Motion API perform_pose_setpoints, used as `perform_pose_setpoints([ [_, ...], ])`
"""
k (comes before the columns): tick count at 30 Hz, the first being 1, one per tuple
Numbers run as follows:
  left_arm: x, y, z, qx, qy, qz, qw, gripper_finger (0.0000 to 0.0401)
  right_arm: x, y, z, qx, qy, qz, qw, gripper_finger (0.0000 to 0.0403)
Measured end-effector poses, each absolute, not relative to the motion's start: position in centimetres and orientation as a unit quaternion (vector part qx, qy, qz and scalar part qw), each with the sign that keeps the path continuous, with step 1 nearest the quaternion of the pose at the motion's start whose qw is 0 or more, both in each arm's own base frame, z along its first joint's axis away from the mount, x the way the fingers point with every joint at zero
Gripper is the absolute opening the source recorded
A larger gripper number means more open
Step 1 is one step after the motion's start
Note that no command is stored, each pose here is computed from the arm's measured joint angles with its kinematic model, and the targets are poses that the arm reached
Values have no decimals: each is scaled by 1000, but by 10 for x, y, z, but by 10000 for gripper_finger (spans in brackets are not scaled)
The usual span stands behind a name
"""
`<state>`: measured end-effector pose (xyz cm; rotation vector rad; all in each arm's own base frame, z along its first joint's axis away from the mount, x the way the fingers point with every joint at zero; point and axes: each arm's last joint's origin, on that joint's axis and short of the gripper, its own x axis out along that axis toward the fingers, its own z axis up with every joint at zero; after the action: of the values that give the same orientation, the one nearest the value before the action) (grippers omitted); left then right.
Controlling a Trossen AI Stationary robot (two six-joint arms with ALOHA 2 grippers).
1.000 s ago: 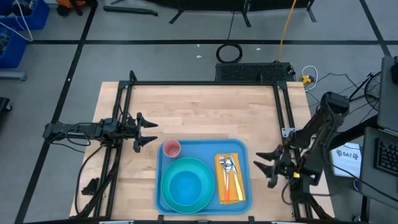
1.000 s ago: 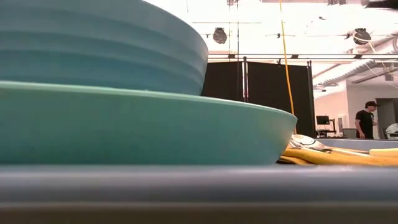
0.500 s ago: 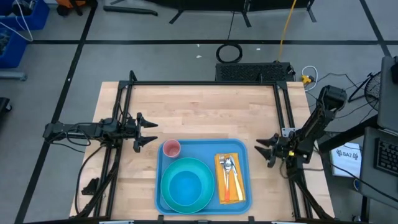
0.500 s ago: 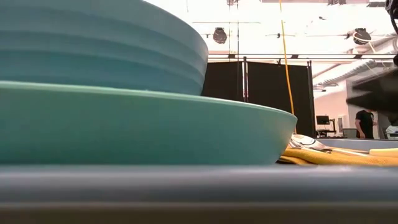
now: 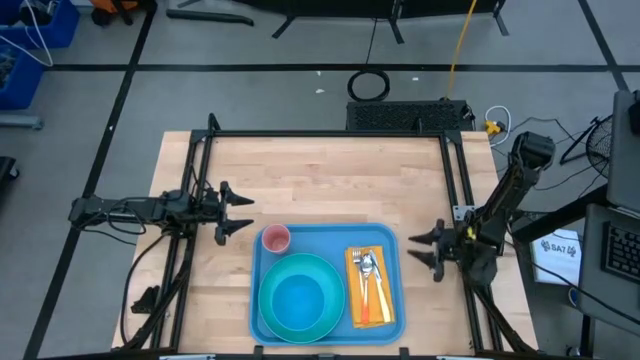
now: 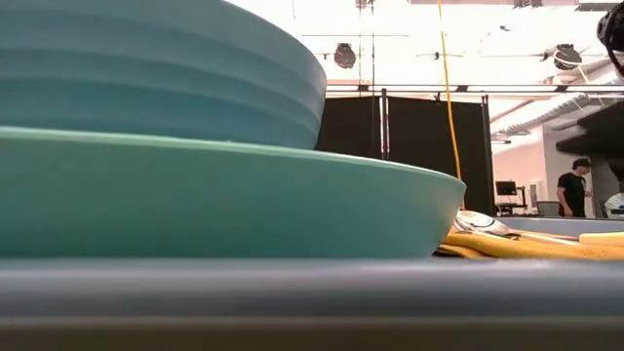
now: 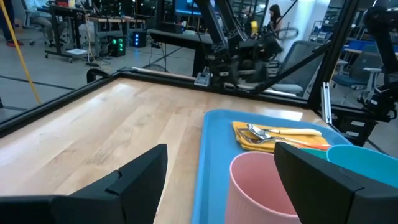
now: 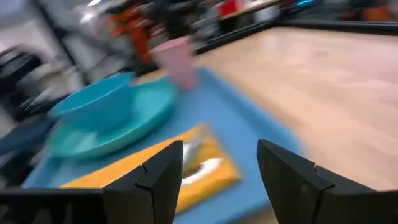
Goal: Set up tray
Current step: Return to Home Position
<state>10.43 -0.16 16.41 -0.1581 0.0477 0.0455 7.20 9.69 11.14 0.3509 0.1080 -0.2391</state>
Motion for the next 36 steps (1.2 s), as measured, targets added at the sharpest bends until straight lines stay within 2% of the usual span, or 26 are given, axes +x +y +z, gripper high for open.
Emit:
perform_pose_setpoints([
  [3,104,-2,164,-79,23,23,996,301,86,106,134,152,63,-33,986,196],
  [7,104,-2,164,-79,23,23,996,301,103,106,163,92,-7,101,991,196],
  [10,104,-2,164,-79,23,23,996,301,113,99,167,58,-29,162,985,196],
  [20,104,-2,164,-79,23,23,996,301,134,58,177,40,-67,170,982,196],
  [27,104,-2,164,-79,23,23,996,301,123,39,180,38,-52,136,989,196],
  [36,104,-2,164,-79,23,23,996,301,100,29,186,33,-83,120,989,196],
])
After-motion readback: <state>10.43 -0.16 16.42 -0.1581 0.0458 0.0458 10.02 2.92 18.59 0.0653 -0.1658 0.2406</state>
